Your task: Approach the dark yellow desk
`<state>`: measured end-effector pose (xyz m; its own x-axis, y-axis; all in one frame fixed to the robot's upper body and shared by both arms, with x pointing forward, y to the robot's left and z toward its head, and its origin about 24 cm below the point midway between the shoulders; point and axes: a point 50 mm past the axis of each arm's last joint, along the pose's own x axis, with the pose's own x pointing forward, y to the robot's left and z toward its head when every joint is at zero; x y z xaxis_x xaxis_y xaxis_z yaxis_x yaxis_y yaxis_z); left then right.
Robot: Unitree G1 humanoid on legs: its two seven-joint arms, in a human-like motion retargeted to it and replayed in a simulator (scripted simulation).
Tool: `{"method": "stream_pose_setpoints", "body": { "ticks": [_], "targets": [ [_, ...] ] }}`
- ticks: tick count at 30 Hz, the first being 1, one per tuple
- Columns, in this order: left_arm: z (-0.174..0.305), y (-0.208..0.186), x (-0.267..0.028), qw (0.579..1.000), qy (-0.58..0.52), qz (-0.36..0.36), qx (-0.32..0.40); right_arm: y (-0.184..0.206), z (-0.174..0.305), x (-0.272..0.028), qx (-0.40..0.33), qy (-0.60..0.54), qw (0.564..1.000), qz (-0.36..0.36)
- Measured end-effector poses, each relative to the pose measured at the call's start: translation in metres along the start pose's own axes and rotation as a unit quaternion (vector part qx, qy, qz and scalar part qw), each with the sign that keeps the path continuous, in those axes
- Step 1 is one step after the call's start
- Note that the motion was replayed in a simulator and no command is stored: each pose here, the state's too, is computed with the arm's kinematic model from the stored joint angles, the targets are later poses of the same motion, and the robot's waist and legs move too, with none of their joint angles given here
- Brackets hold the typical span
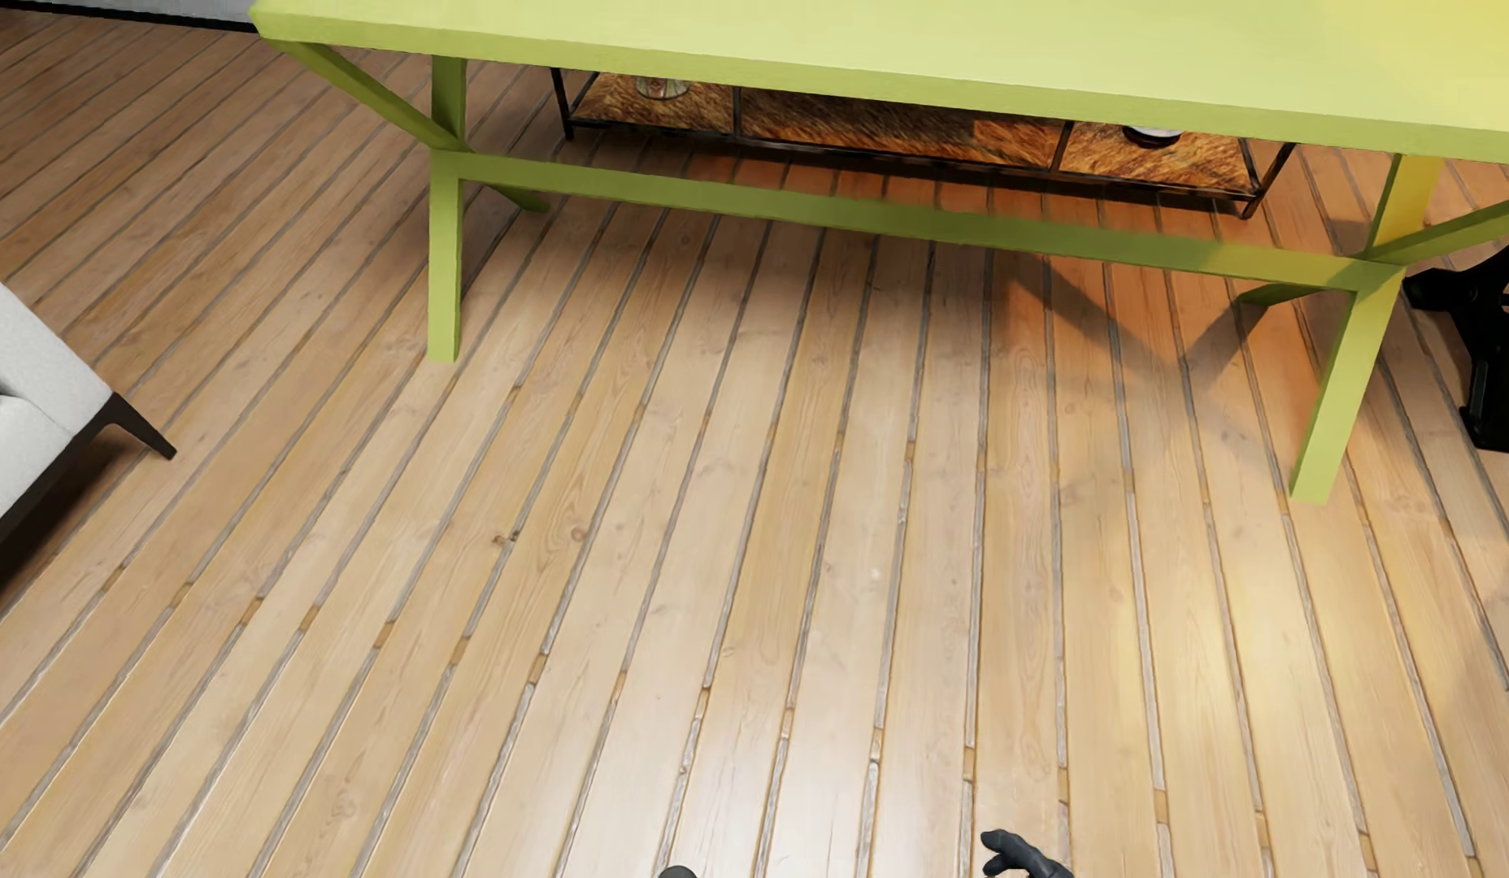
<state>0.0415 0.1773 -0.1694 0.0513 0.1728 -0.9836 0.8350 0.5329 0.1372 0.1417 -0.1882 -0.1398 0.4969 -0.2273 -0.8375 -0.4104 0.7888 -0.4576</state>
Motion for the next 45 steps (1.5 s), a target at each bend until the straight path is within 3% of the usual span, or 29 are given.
{"method": "stream_pose_setpoints", "body": {
  "ticks": [2,5,9,13,17,20,21,23,25,26,27,30,34,38,41,45],
  "targets": [
    [0.024,0.050,-0.008,0.992,-0.053,0.110,-0.002,-0.010,-0.023,0.002,-0.025,0.042,0.998,0.030],
    [0.043,0.126,-0.031,0.948,-0.100,0.288,-0.094,-0.025,-0.051,-0.003,0.041,0.093,0.992,-0.068],
    [0.068,0.201,-0.072,0.912,-0.158,0.371,-0.070,-0.021,-0.070,-0.010,0.066,0.094,0.993,-0.040],
    [0.096,0.230,-0.102,0.886,-0.197,0.420,-0.013,0.004,-0.090,-0.020,0.082,0.137,0.987,-0.019],
    [0.105,0.204,-0.097,0.878,-0.246,0.404,-0.075,0.023,-0.077,-0.018,0.039,0.126,0.990,0.054],
    [0.098,0.162,-0.068,0.920,-0.226,0.318,0.030,0.016,-0.057,-0.017,0.060,0.079,0.995,0.000],
    [0.086,0.149,-0.055,0.933,-0.196,0.300,0.026,0.011,-0.052,-0.016,0.060,0.066,0.996,-0.019],
    [0.047,0.116,-0.026,0.951,-0.098,0.275,-0.101,-0.001,-0.042,-0.013,0.047,0.044,0.997,-0.039],
    [0.009,0.068,-0.006,0.951,0.006,0.188,-0.247,-0.018,-0.036,-0.011,0.039,0.018,0.997,-0.062],
    [-0.002,0.046,-0.001,0.960,0.030,0.139,-0.243,-0.024,-0.033,-0.010,0.039,0.008,0.997,-0.073],
    [-0.009,0.028,0.002,0.976,0.028,0.094,-0.195,-0.031,-0.030,-0.010,0.041,-0.002,0.996,-0.082],
    [-0.030,-0.003,0.003,0.995,0.020,0.022,-0.094,-0.038,-0.035,-0.011,0.085,0.007,0.990,-0.114],
    [-0.024,0.004,0.002,0.998,0.022,0.037,-0.041,-0.009,-0.051,-0.011,0.070,0.055,0.995,-0.047],
    [0.017,0.047,-0.006,0.992,-0.041,0.116,-0.034,0.020,-0.068,-0.014,0.021,0.116,0.992,0.047],
    [0.058,0.079,-0.023,0.971,-0.133,0.195,-0.049,0.024,-0.070,-0.016,0.030,0.120,0.991,0.044],
    [0.091,0.101,-0.043,0.948,-0.201,0.242,-0.044,0.017,-0.056,-0.014,0.032,0.078,0.996,0.020]
  ]
}}
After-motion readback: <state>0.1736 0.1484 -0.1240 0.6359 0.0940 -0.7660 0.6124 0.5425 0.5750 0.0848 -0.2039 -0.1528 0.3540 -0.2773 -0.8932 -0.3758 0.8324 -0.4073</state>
